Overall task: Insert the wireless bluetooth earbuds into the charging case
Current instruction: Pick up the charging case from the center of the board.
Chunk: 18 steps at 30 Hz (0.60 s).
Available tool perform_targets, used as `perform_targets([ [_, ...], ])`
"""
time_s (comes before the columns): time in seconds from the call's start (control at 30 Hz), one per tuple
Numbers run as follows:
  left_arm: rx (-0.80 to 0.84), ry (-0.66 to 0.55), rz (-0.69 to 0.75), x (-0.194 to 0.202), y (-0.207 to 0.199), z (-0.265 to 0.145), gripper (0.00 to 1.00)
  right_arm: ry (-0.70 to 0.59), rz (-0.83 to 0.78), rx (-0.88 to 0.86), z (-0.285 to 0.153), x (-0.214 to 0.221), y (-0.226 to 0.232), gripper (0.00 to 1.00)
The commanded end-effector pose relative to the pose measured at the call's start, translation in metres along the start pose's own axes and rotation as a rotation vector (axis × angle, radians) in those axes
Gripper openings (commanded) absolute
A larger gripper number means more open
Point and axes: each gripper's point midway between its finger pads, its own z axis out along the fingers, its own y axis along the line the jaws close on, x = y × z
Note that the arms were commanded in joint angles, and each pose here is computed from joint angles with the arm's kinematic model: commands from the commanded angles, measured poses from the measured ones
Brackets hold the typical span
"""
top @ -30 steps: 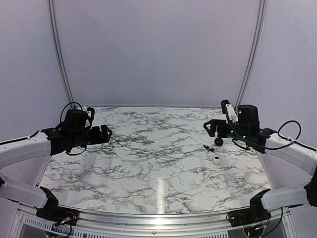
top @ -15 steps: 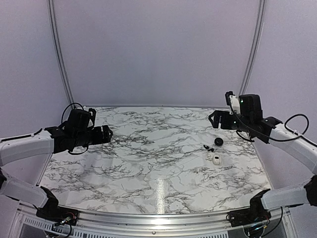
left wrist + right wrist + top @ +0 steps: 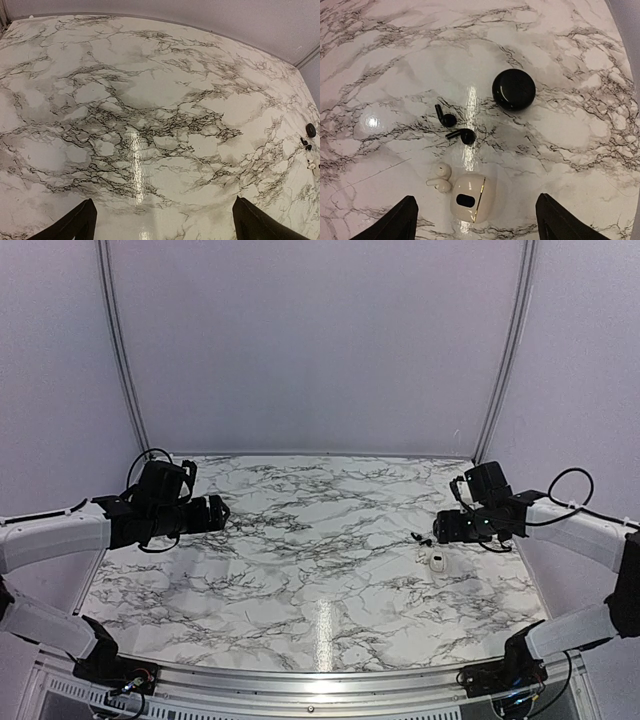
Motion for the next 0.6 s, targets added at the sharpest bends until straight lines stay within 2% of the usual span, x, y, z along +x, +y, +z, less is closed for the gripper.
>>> perform_targets([
  [0.0,-0.001,-0.014,0.008,-0.007,-0.002,-0.006,0.99,0.053,0.054,0.036,0.01,0.02,-0.015,0.8],
  [0.3,-0.009,-0.009,0.0,-0.006,-0.001,-0.003,0.99,0.116,0.093,0.057,0.03,0.042,-0.018,0.68],
  [0.57,-0.01,0.001,0.002,-0.004,-0.001,0.0,0.99,0.157,0.102,-0.014,0.044,0.059,-0.006,0.63],
])
